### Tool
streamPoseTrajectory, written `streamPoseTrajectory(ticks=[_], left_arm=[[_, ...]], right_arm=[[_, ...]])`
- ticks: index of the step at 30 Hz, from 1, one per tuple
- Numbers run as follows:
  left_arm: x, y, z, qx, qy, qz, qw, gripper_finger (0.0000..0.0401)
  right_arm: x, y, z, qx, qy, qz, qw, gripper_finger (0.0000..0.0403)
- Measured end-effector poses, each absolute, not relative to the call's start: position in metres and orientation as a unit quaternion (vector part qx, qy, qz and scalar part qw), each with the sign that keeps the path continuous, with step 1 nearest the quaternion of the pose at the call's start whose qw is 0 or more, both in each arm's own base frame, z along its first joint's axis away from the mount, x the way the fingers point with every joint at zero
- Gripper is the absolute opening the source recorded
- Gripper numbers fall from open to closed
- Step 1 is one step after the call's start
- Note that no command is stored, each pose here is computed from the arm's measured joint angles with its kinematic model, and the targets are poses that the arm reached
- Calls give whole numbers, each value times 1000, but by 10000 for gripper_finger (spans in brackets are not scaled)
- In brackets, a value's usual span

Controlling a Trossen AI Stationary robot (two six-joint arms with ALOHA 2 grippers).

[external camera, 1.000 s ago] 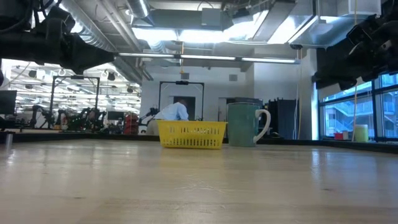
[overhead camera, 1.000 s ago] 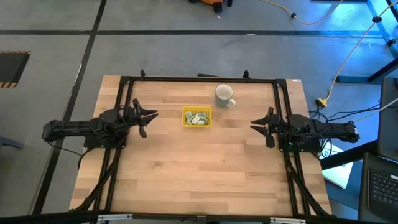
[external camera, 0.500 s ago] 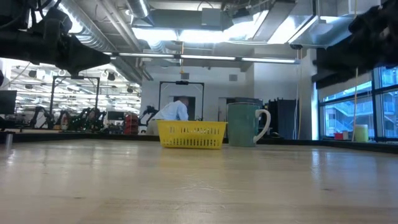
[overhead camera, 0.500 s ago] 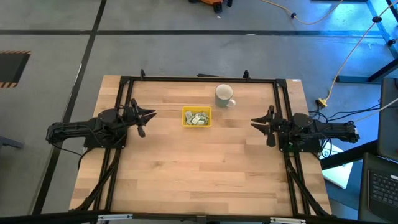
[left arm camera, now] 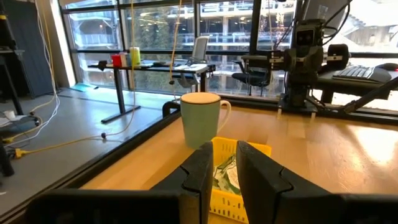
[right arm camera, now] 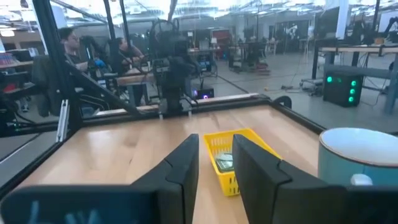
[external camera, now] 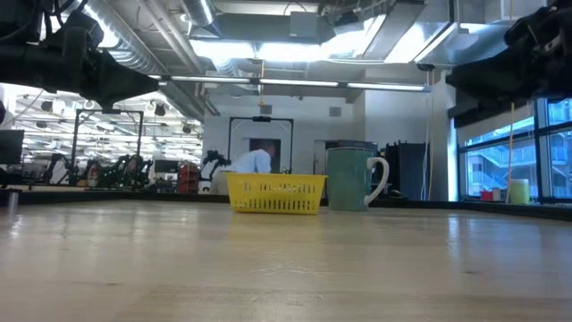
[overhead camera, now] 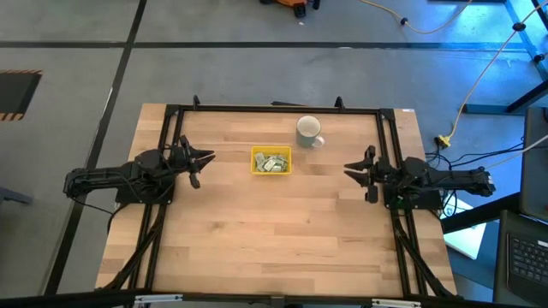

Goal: Pick and place Stevia / Truvia into bins
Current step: Return to Home Position

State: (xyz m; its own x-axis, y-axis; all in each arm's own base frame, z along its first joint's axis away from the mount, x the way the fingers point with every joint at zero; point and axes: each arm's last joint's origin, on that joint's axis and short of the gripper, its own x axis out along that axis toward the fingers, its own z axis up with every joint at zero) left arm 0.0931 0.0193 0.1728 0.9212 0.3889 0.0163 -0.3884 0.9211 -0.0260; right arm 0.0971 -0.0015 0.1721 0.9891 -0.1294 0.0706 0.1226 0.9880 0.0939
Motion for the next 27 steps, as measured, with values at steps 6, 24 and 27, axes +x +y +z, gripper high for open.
streamPoseTrajectory(ticks=[6, 24, 27], left_arm=[[93, 19, 173, -11, -11, 198, 980, 65], [93, 19, 173, -12, -11, 197, 980, 65], [93, 19, 173, -12, -11, 197, 980, 65]], right_arm=[[97, -1, 175, 37, -51, -63, 996, 101], [98, -1, 170, -26, -22, -66, 997, 101], [98, -1, 170, -25, -22, -66, 997, 101]])
